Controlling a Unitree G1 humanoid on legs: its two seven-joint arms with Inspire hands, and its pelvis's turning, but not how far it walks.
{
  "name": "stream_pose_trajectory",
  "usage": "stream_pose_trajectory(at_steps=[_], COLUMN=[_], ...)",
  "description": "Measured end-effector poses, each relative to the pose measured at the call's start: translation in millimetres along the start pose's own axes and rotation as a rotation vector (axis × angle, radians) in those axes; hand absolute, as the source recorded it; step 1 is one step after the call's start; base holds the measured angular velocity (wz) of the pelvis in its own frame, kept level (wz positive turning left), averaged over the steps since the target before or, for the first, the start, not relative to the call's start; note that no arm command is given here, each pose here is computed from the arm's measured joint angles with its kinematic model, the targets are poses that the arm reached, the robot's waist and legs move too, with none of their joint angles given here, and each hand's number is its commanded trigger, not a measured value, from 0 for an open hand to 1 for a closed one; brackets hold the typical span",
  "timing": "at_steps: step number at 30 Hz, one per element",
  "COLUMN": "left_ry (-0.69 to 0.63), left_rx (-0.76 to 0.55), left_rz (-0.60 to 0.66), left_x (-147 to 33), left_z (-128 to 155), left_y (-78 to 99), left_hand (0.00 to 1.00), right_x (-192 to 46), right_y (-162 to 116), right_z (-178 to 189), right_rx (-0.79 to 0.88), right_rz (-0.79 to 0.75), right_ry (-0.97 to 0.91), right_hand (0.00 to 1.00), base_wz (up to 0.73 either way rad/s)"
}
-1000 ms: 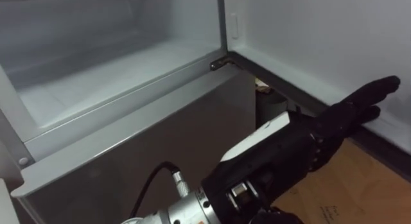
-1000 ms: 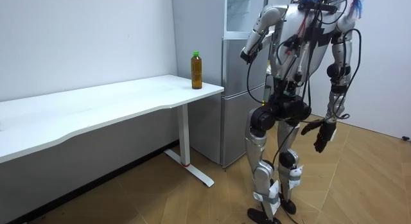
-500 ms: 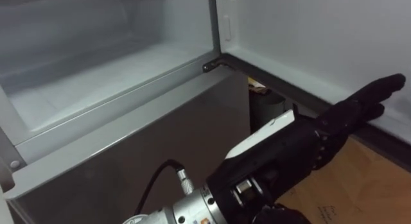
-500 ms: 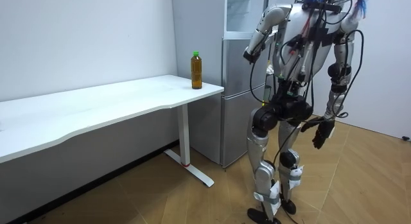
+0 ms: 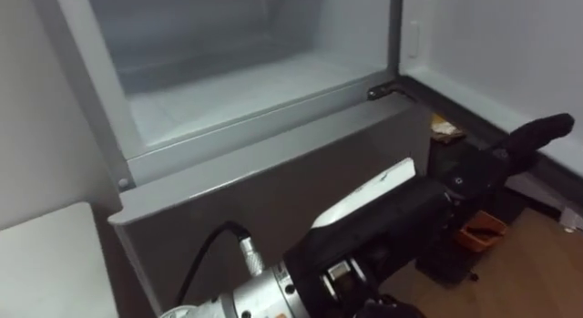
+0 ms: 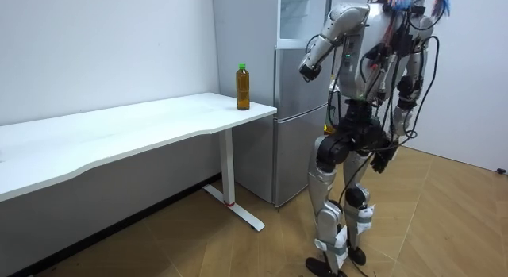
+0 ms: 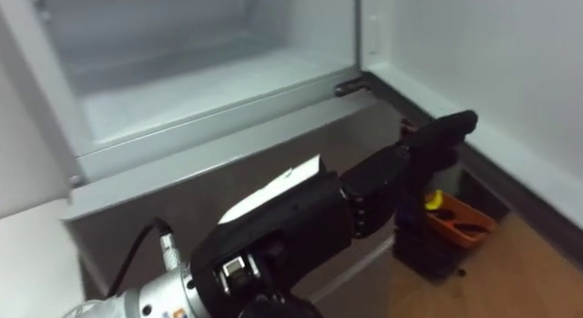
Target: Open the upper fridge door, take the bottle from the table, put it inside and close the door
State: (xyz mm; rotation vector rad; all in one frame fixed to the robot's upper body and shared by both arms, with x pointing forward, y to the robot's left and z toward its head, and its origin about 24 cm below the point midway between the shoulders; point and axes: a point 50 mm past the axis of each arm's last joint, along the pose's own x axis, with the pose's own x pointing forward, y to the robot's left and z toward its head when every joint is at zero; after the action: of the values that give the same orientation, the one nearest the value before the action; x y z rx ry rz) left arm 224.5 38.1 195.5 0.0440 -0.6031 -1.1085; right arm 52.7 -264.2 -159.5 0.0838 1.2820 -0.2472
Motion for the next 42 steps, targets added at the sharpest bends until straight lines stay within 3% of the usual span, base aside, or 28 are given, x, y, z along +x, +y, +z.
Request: stream_pose_trajectory(at_steps=[7,17,31,38,42], left_ry=[0.003,-0.017,0.017,0.023,0.09], left_rx=[-0.007,0.106,0.242,0.306,0.348], left_rz=[0.054,0.167,0.389,0.54,0.679], left_x=[-13.8,-30.3,-52.7,-74.6,-100.3], left_z=[1.6,17.9,25.3,36.2,35.5], left_y=[-1.4,9.0,32.3,45.5,51.7], left_hand=[0.0,0.0,0.0,0.0,0.0], right_x=[2.3,3.0,4.2,4.4,4.3], right_y=[8.4,14.2,20.1,23.8,29.6], right_z=[9.0,7.0,6.0,2.5,-5.6], right_rx=[-0.001,-0.063,-0.156,-0.151,-0.139], right_rz=[0.021,0.034,0.006,0.027,0.041], right_ry=[-0.026,-0.019,-0.011,0.007,0.022], right_hand=[0.0,0.0,0.0,0.0,0.0], base_wz=[0.41,0.25,0.24,0.11,0.05])
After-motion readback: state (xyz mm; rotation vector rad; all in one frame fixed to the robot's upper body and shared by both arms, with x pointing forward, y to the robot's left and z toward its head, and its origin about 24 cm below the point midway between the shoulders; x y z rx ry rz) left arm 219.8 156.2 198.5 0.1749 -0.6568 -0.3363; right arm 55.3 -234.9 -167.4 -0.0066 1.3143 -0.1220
